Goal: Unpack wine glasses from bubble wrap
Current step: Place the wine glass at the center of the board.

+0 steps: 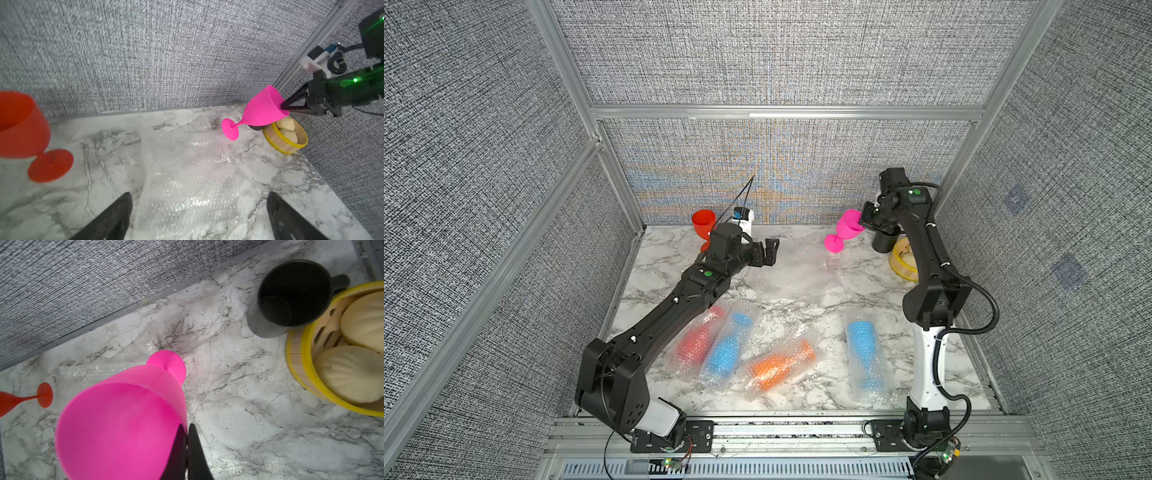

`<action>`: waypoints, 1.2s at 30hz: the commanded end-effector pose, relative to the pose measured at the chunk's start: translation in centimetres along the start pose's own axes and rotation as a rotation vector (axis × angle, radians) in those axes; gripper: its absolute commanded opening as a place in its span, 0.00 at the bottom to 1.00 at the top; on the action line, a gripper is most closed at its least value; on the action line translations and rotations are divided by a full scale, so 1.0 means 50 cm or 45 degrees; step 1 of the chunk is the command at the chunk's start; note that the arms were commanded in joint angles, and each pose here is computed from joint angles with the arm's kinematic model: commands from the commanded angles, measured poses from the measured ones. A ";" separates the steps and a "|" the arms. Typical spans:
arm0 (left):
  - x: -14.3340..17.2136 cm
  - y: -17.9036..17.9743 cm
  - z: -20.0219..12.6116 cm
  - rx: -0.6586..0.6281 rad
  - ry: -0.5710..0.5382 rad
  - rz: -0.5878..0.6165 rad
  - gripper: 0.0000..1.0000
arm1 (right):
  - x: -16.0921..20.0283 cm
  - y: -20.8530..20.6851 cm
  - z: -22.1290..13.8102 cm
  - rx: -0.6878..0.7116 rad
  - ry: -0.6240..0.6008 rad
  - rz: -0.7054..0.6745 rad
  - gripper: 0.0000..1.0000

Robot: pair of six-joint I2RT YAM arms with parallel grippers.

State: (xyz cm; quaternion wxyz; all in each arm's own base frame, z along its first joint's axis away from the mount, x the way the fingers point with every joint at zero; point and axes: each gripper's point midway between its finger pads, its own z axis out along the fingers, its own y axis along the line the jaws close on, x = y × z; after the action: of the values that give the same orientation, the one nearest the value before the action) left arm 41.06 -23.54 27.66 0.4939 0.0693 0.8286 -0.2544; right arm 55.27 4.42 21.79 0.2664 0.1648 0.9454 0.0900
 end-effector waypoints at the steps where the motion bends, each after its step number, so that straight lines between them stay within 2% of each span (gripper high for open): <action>1: 0.039 0.061 0.005 -0.050 0.095 -0.300 1.00 | -0.021 -0.046 0.011 0.096 -0.040 0.066 0.00; 5: 0.035 0.010 0.027 0.169 0.130 -0.261 1.00 | -0.035 -0.074 0.037 0.131 -0.046 0.115 0.00; 7: 0.040 0.001 0.033 0.207 0.143 -0.273 1.00 | -0.037 -0.082 0.045 0.150 -0.045 0.125 0.00; 23: 0.035 -0.002 0.043 0.209 0.157 -0.295 1.00 | -0.024 -0.113 0.063 0.226 -0.002 0.120 0.00; 36: 0.041 0.007 0.048 0.187 0.181 -0.307 1.00 | -0.017 -0.107 0.084 0.191 0.026 0.126 0.00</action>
State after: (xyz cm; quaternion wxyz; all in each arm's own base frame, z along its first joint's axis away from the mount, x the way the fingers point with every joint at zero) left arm 42.05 -24.68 24.88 0.3960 0.0209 0.8421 -0.3656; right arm 56.79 -0.88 17.35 0.2417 0.2330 0.9416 0.0254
